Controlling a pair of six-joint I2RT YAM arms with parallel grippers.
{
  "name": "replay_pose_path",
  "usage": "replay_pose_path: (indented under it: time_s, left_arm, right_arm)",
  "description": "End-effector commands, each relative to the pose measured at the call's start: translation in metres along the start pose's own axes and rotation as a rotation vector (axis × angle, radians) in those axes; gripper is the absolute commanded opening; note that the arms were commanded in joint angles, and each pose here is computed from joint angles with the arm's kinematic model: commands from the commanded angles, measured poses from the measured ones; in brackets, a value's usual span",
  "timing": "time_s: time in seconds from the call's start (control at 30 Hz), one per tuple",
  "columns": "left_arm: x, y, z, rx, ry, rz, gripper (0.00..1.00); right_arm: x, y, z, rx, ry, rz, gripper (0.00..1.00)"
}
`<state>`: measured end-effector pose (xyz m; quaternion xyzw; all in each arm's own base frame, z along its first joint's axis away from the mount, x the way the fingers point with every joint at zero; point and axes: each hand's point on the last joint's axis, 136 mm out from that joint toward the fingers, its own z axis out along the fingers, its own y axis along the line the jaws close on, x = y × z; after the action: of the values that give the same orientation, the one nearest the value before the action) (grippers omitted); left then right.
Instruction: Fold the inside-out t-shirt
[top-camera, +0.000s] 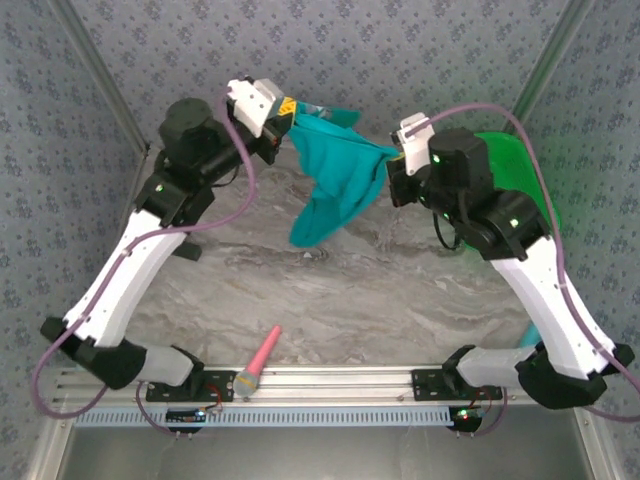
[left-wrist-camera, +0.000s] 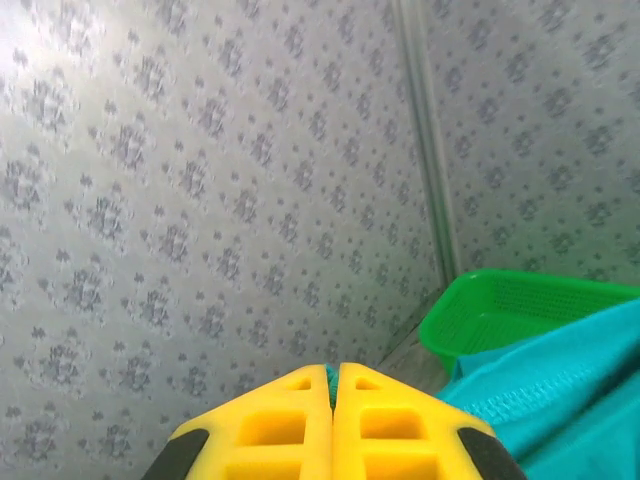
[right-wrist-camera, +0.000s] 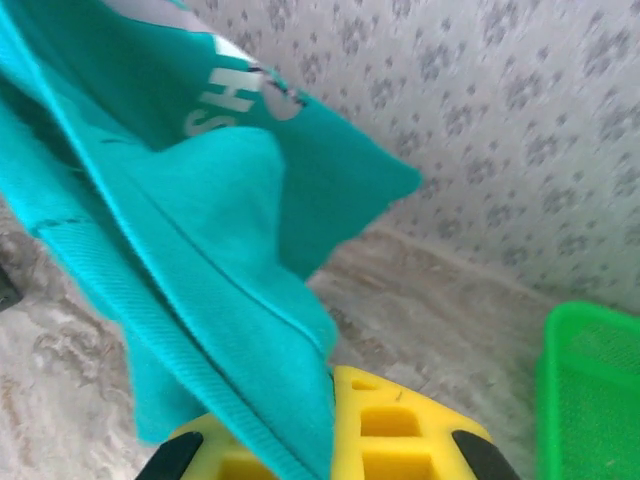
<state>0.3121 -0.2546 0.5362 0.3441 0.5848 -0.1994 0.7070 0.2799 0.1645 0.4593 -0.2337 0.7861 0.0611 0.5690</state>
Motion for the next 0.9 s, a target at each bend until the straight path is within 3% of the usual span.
replay_pose_path:
  time_s: [0.0,0.13,0.27,0.43,0.6,0.87]
  left_arm:
    - [-0.007,-0.005,-0.021,-0.028,0.007,0.064,0.0]
    - [-0.018,-0.022,-0.033,0.008,-0.029,0.086,0.0]
    - [-0.012,-0.015,-0.025,-0.033,-0.011,0.089,0.0]
    - [0.014,0.013,0.012,-0.138,0.057,0.131,0.0]
    - [0.042,0.072,0.048,-0.259,0.125,0.045,0.0]
    - [0.046,0.134,0.084,-0.28,0.172,-0.002,0.0]
  right_arm:
    - [-0.012,-0.024,-0.039,0.099,-0.086,-0.1,0.0]
    - [-0.021,-0.022,-0.056,0.079,-0.143,-0.13,0.0]
    - [-0.022,-0.02,-0.042,0.087,-0.137,-0.198,0.0]
    - [-0.026,-0.05,0.015,0.2,-0.085,-0.168,0.0]
    - [-0.037,-0.112,0.081,0.347,-0.044,-0.063,0.0]
    - [-0.099,-0.16,0.161,0.423,-0.179,-0.057,0.0]
